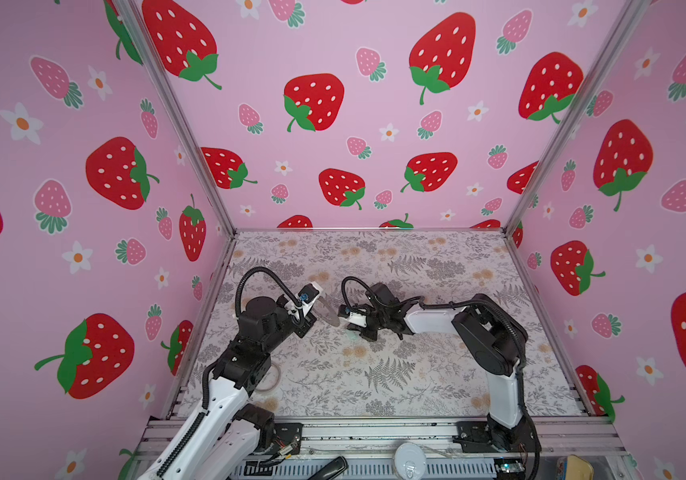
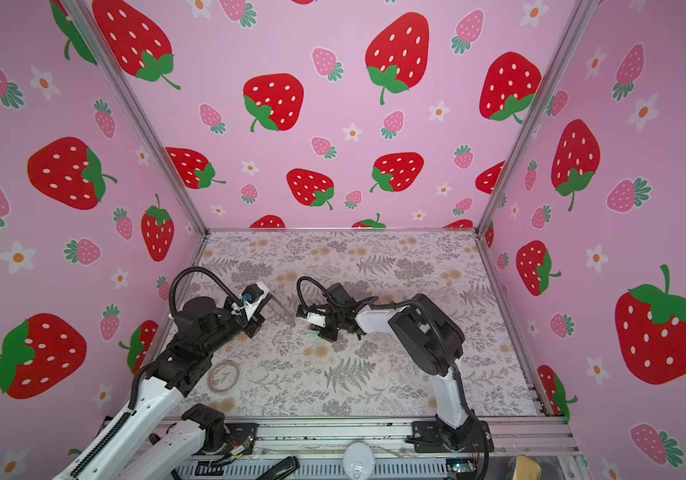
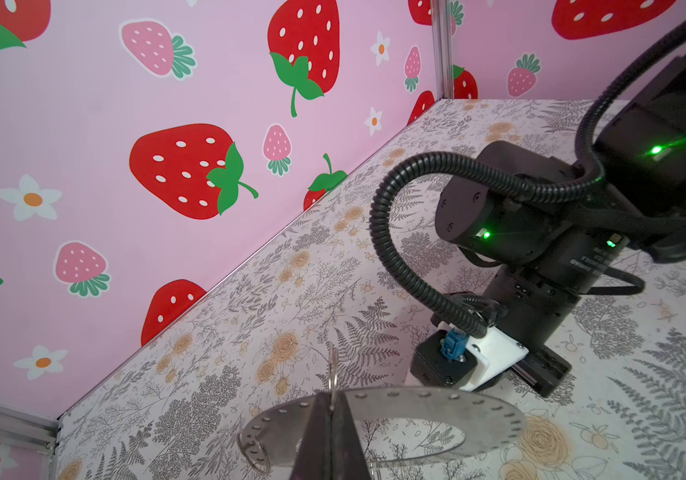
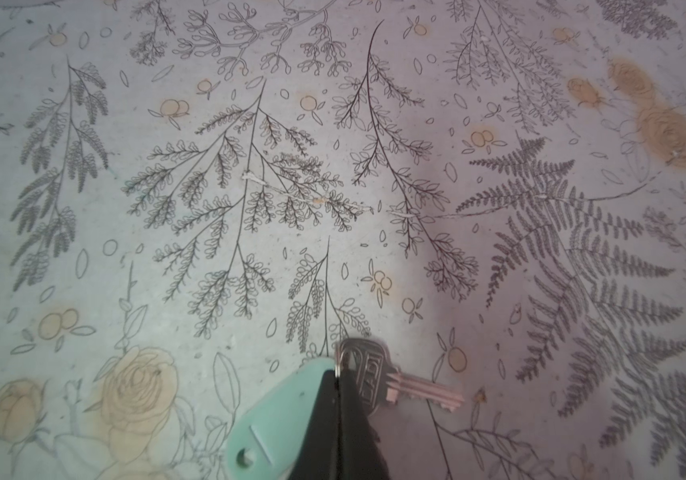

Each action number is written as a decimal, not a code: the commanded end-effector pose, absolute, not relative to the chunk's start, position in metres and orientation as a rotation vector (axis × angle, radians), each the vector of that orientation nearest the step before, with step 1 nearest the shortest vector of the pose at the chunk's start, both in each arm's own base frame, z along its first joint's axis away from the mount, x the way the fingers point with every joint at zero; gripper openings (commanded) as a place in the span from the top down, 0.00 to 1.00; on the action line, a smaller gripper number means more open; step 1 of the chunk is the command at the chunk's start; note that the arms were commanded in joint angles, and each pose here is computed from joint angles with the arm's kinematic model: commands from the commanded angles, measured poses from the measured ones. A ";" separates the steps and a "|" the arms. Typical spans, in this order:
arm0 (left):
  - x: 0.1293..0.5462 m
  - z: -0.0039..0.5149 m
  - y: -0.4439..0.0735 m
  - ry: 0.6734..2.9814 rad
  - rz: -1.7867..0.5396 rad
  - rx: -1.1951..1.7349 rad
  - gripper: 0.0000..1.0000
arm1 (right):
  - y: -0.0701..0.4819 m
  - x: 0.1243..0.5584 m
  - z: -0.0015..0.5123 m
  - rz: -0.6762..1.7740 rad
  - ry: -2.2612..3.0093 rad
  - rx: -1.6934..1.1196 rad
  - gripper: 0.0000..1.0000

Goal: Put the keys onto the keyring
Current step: 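Carry the key toward the split ring while left gripper lowers the metal ring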

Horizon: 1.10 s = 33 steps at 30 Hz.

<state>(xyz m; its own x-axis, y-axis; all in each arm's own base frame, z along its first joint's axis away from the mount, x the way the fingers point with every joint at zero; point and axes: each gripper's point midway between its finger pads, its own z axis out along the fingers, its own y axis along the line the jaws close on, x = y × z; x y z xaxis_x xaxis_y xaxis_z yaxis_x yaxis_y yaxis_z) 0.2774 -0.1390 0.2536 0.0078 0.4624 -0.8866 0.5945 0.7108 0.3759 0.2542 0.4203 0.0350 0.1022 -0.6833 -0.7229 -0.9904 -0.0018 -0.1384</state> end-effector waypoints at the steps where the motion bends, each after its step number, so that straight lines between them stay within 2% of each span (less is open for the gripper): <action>1: 0.271 0.264 -0.150 1.530 -0.160 0.932 1.00 | 0.411 0.263 0.066 0.571 1.596 -1.673 1.00; 7: 0.256 0.262 -0.172 1.404 -0.237 1.065 1.00 | 0.376 0.273 0.106 0.481 1.525 -1.488 1.00; 16: 0.255 0.254 -0.212 1.266 -0.354 1.222 1.00 | 0.334 0.268 0.168 0.354 1.396 -1.276 1.00; 25: 0.264 0.242 -0.246 1.197 -0.461 1.380 1.00 | 0.303 0.253 0.197 0.268 1.365 -1.255 1.00; 33: 0.257 0.220 -0.267 1.249 -0.527 1.445 1.00 | 0.300 0.230 0.197 0.180 1.163 -1.464 1.00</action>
